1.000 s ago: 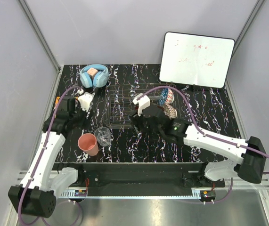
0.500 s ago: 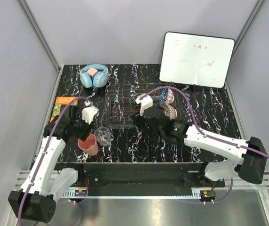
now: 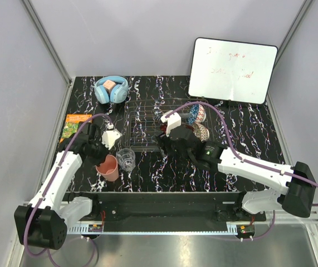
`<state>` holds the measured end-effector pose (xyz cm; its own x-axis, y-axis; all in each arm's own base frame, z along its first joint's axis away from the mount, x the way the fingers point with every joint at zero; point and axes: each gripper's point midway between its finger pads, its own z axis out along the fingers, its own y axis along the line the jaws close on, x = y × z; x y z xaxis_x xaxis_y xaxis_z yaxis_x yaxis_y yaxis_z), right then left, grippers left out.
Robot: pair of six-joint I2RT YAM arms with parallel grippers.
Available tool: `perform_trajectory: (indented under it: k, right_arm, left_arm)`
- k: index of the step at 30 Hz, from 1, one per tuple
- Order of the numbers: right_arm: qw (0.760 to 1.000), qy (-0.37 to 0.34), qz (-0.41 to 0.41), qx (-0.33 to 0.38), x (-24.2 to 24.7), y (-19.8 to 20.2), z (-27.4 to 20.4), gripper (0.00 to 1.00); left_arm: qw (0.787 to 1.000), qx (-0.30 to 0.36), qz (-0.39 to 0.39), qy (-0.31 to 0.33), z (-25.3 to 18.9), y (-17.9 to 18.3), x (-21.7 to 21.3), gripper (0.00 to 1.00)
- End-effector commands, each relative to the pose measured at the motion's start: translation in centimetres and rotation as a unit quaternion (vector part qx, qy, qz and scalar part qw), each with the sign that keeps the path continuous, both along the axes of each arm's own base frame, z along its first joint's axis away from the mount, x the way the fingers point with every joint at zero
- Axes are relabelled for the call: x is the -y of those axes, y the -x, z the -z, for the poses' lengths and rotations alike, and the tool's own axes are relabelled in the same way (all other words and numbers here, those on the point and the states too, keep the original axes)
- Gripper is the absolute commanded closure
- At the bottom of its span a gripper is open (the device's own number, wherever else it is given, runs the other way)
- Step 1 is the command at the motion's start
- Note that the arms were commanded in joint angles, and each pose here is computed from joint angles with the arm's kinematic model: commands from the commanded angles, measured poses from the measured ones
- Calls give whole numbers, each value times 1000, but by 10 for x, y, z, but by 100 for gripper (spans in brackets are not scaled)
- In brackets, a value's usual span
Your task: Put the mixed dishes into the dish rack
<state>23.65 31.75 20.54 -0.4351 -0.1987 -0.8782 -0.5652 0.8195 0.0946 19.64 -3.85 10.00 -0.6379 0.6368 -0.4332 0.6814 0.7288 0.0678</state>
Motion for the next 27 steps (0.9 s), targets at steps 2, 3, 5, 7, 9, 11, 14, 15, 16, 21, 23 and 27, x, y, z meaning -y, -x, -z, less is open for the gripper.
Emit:
perform_trajectory:
  k: [2,3,5,7,9,11,14,15,16,21,23,27]
  right_arm:
    - [999,-29,-1,19,-4,-2,-20,31]
    - [999,-31,-5,17,-6,-1,-20,30]
    - [999,-45,-24,8,-15,3,-24,25]
    - [997,-59,-47,-2,-26,8,-28,16]
    - [995,-75,-60,-3,-34,11,-39,9]
    - [992,-102,-76,-5,-45,14,-55,2]
    - [985,-143,-99,-7,-57,19,-80,0]
    - [983,-154,-99,-8,-56,15,-87,0]
    - [975,-190,-114,-27,-60,21,-100,0]
    - [893,-407,-131,-139,-46,11,-148,0]
    - [856,-470,-160,-145,-38,8,-162,0]
    - [787,-548,-181,-217,-37,13,-168,0]
  left_arm:
    - [999,38,17,-12,-29,0,-5,100]
    - [999,50,19,-10,-40,0,-5,100]
    - [995,91,28,8,-79,3,0,100]
    - [989,141,35,22,-120,1,4,100]
    - [984,164,47,47,-144,11,12,100]
    - [975,194,69,83,-176,17,26,100]
    - [949,255,103,153,-220,20,51,100]
    - [937,279,107,179,-231,27,58,100]
    - [925,285,129,215,-240,32,71,100]
    - [896,243,75,364,-258,12,104,100]
    - [874,272,80,395,-274,10,110,100]
    - [842,318,54,432,-298,13,108,100]
